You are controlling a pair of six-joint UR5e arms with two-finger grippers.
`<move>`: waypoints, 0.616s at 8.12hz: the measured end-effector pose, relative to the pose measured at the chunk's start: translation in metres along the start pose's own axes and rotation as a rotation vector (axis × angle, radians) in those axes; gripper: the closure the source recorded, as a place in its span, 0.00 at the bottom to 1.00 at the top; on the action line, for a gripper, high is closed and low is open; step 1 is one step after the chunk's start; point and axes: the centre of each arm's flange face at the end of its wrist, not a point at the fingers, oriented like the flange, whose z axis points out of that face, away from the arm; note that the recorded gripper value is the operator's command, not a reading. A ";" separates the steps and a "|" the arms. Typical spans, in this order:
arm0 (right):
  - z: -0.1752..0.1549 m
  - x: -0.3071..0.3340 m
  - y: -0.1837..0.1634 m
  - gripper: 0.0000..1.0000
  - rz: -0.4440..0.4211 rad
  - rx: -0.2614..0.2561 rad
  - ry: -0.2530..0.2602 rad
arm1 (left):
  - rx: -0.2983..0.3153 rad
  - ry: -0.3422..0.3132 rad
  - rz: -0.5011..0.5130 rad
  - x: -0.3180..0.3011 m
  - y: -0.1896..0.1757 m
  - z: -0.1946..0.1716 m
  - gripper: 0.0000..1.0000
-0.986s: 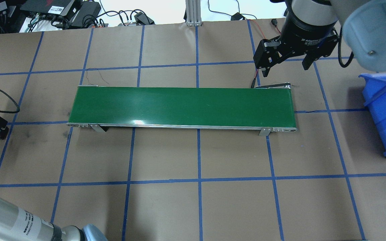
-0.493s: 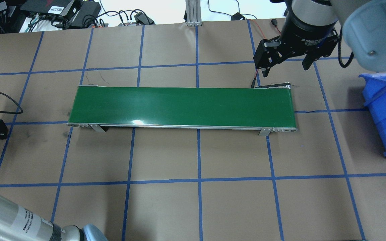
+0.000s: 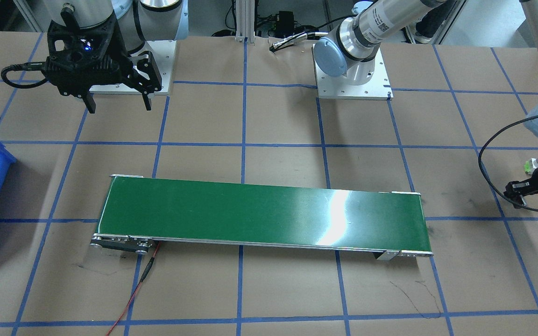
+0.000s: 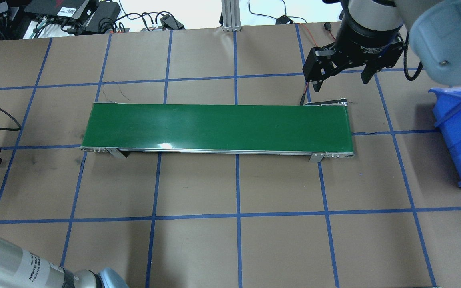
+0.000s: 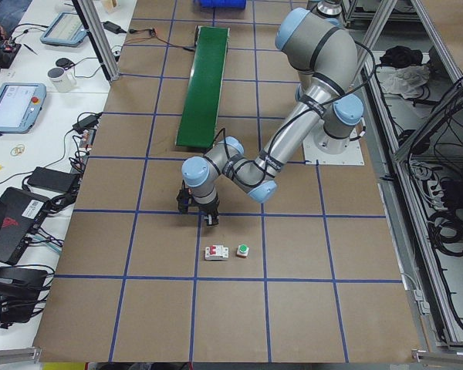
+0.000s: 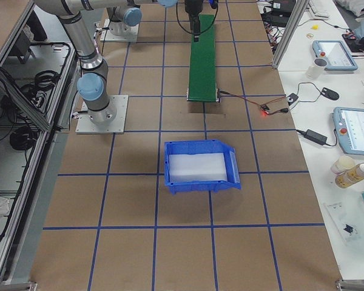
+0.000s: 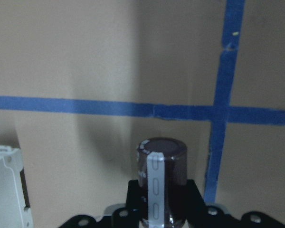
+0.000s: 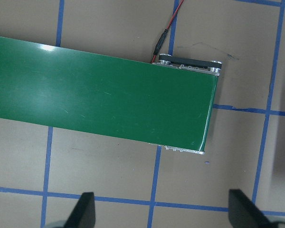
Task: Move capacitor from left to right
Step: 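Close the left gripper on the brown capacitor and lift it, then carry the capacitor with the left gripper over the conveyor's near end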
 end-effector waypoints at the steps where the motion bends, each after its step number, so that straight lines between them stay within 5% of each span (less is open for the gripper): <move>1: 0.000 0.000 0.000 0.00 0.000 0.000 0.000 | 0.006 -0.004 0.006 0.006 0.004 -0.022 1.00; 5: 0.000 0.000 0.000 0.00 0.000 0.000 0.000 | 0.159 -0.022 0.085 0.111 -0.011 -0.134 1.00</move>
